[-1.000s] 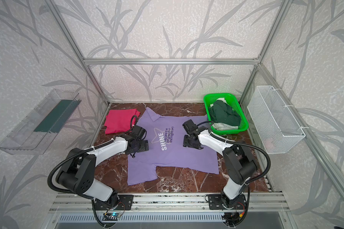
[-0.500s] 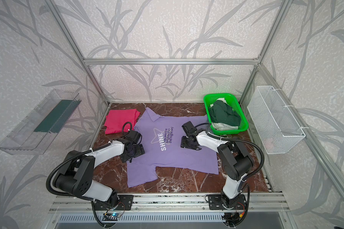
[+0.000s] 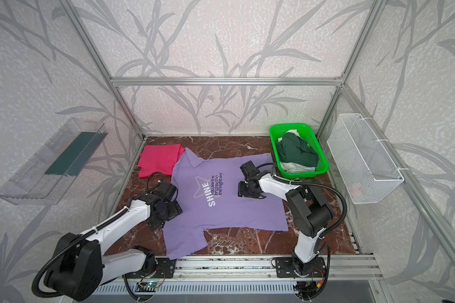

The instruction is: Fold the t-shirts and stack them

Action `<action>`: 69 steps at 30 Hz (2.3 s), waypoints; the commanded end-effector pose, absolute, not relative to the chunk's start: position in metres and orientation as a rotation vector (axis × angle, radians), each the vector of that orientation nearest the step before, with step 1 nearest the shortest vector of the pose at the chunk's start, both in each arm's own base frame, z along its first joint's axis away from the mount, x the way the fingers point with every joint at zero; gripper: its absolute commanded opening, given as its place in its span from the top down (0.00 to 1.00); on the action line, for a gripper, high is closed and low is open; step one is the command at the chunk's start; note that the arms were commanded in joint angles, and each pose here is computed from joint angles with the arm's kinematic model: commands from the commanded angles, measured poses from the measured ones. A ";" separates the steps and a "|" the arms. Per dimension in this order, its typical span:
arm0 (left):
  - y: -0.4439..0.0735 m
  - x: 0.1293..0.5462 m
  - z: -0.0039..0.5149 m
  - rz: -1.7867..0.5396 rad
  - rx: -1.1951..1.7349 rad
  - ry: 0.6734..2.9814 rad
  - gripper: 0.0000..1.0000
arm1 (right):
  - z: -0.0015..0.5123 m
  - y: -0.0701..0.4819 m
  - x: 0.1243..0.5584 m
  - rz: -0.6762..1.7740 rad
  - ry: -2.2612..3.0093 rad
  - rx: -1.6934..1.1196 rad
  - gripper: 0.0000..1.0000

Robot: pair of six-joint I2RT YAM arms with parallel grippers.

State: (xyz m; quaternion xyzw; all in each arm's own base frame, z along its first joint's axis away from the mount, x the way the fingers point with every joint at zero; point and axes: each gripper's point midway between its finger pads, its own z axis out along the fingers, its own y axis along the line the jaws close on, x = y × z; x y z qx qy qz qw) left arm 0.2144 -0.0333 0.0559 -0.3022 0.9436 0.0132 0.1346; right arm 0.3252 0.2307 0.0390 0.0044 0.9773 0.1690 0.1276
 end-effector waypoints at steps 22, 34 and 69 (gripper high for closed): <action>-0.113 0.508 0.055 -0.278 -0.501 2.751 0.35 | 0.079 0.212 0.412 0.452 2.774 0.038 0.44; -0.133 0.540 0.041 -0.487 -0.560 2.631 0.30 | 0.040 0.210 0.402 0.477 2.848 0.095 0.44; -0.068 0.640 0.074 -0.170 -0.338 2.479 0.36 | 0.037 0.185 0.362 0.458 2.879 0.153 0.44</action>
